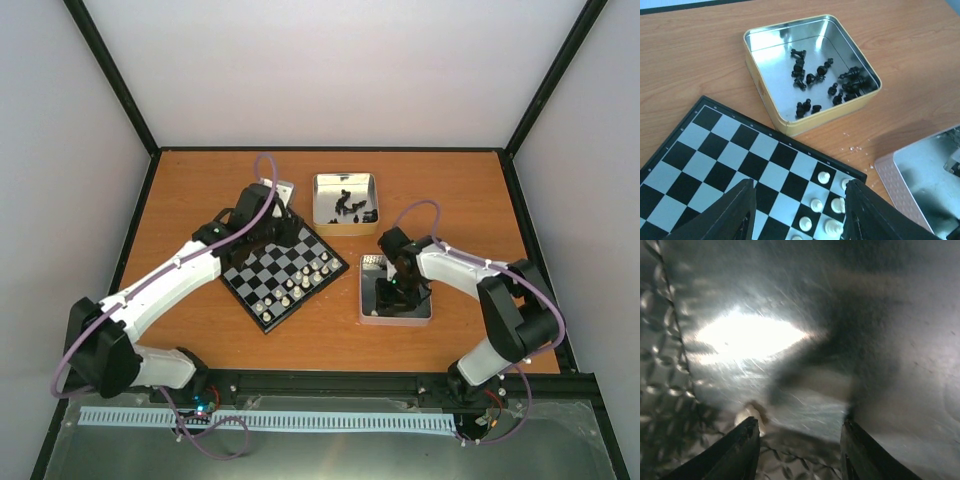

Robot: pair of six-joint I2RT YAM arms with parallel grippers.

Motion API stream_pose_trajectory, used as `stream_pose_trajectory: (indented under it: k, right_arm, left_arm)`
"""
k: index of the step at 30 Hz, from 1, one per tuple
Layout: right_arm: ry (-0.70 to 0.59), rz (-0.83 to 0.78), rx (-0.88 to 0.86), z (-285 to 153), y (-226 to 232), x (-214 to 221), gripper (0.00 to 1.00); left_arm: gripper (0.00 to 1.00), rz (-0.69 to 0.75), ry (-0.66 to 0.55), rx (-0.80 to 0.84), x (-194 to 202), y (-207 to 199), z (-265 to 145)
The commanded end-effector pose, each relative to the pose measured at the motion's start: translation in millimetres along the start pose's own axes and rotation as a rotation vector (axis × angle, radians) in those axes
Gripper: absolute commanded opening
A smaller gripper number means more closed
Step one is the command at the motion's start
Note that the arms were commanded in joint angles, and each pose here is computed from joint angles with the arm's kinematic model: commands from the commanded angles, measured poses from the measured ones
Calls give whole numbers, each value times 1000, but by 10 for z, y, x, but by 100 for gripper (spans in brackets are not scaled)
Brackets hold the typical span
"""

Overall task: Set up the chess pieces on the board
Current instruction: Adjust the storage box at the center of the board.

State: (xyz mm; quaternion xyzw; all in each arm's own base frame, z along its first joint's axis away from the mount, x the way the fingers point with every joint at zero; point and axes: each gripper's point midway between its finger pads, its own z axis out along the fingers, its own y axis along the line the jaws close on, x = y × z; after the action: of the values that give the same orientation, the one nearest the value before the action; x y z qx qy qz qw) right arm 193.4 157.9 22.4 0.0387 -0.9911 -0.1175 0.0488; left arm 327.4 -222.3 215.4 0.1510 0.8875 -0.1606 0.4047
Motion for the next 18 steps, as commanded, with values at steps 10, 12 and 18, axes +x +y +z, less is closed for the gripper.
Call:
stream_pose_trajectory:
  k: [10, 12, 18]
  right_arm:
    - [-181, -2, -84, 73, 228, -577, 20]
    - [-227, 14, -30, 7, 146, -670, 17]
    - [-344, 54, 10, -284, 18, -926, 23]
  left_arm:
    - [48, -28, -40, -69, -420, 155, 316]
    - [49, -27, -38, -69, -427, 159, 339]
    - [49, -12, -39, -86, -467, 182, 369]
